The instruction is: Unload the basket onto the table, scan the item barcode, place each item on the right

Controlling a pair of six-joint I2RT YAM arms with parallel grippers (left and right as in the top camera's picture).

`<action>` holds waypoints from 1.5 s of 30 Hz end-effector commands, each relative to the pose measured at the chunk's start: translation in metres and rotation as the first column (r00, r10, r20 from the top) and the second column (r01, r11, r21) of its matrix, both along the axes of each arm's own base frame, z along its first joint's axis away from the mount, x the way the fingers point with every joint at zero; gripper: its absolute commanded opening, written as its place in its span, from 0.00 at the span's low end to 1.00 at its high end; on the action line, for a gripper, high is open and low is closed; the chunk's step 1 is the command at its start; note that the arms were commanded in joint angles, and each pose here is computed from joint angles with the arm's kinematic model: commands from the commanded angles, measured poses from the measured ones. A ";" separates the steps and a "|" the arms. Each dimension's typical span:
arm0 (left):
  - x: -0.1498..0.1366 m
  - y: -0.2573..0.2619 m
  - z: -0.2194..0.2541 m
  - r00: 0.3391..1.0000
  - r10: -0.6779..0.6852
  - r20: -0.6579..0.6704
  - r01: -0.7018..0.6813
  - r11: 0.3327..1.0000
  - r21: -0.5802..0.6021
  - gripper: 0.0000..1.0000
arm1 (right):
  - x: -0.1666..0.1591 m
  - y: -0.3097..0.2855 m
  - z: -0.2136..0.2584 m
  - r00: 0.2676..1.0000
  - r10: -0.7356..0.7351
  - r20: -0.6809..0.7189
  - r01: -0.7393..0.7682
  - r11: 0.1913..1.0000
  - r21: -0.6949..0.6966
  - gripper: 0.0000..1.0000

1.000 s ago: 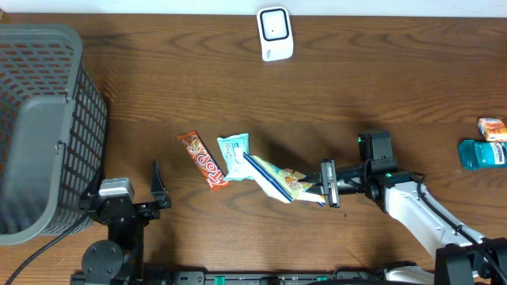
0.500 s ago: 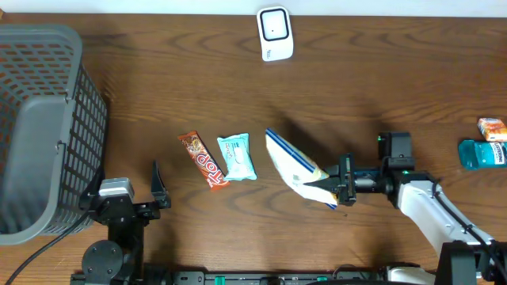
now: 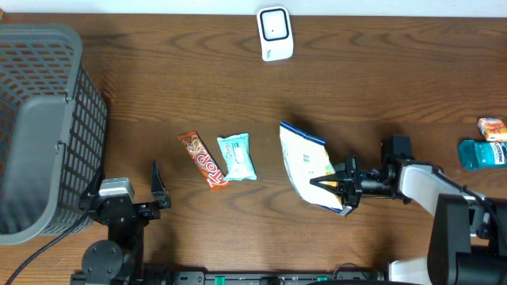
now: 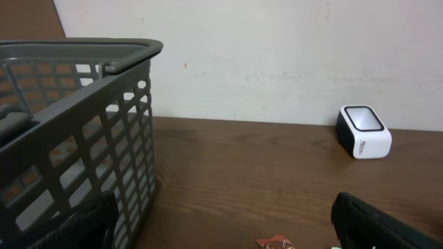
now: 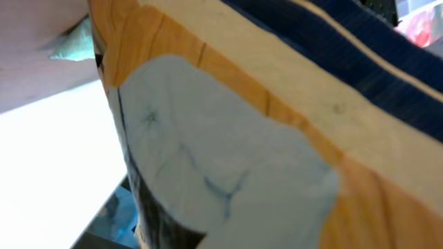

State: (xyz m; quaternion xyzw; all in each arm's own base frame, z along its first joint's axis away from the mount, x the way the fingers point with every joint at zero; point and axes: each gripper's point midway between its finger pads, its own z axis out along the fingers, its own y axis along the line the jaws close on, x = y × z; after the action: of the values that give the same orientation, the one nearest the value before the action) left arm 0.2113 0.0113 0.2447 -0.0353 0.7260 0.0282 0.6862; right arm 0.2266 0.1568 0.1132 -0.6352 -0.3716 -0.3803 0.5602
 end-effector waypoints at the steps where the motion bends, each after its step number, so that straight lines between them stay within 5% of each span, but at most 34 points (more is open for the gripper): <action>1: 0.000 0.002 0.001 1.000 0.010 0.003 -0.010 1.000 -0.005 0.98 | 0.008 -0.001 0.016 1.000 -0.005 -0.018 0.006 0.997 0.076 0.01; 9: 0.000 0.002 0.001 1.000 0.010 0.003 -0.010 1.000 -0.005 0.98 | 0.009 -0.001 0.018 1.000 -0.004 -0.002 0.004 0.997 0.075 0.01; 16: 0.000 0.002 0.001 1.000 0.010 0.003 -0.010 1.000 -0.005 0.98 | 0.013 0.006 0.023 0.940 0.036 0.339 -0.051 0.998 0.034 0.01; 19: 0.000 0.002 0.001 1.000 0.010 0.003 -0.010 1.000 -0.005 0.98 | 0.017 0.012 0.035 0.821 0.062 0.568 -0.083 0.997 0.010 0.01; 23: 0.000 0.002 0.001 1.000 0.010 0.003 -0.010 1.000 -0.005 0.98 | 0.040 0.015 0.040 0.486 0.110 0.867 -0.048 0.994 -0.099 0.01; 26: 0.000 0.002 0.001 1.000 0.010 0.003 -0.010 1.000 -0.005 0.98 | 0.071 0.015 0.037 0.252 0.182 0.950 0.073 0.976 -0.206 0.01; 29: 0.000 0.002 0.001 1.000 0.010 0.003 -0.010 1.000 -0.005 0.98 | 0.104 0.009 0.033 0.140 0.261 0.955 0.237 0.928 -0.289 0.02; 33: 0.000 0.002 0.001 1.000 0.010 0.003 -0.010 1.000 -0.005 0.98 | 0.142 -0.014 0.008 0.250 0.360 0.899 0.465 0.770 -0.437 0.01; 37: 0.000 0.002 0.001 1.000 0.010 0.003 -0.010 1.000 -0.005 0.98 | 0.178 -0.055 -0.014 0.396 0.435 0.808 0.688 0.442 -0.575 0.01; 45: 0.000 0.002 0.001 1.000 0.010 0.003 -0.010 1.000 -0.005 0.98 | 0.212 -0.068 0.038 0.296 0.550 0.781 0.922 0.048 -0.383 0.01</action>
State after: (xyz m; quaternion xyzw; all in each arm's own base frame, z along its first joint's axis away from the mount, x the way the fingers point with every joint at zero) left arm 0.2113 0.0113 0.2448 -0.0353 0.7259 0.0282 0.6863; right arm 0.4237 0.1210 0.1291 -0.5012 -0.6589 -0.4657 -0.3127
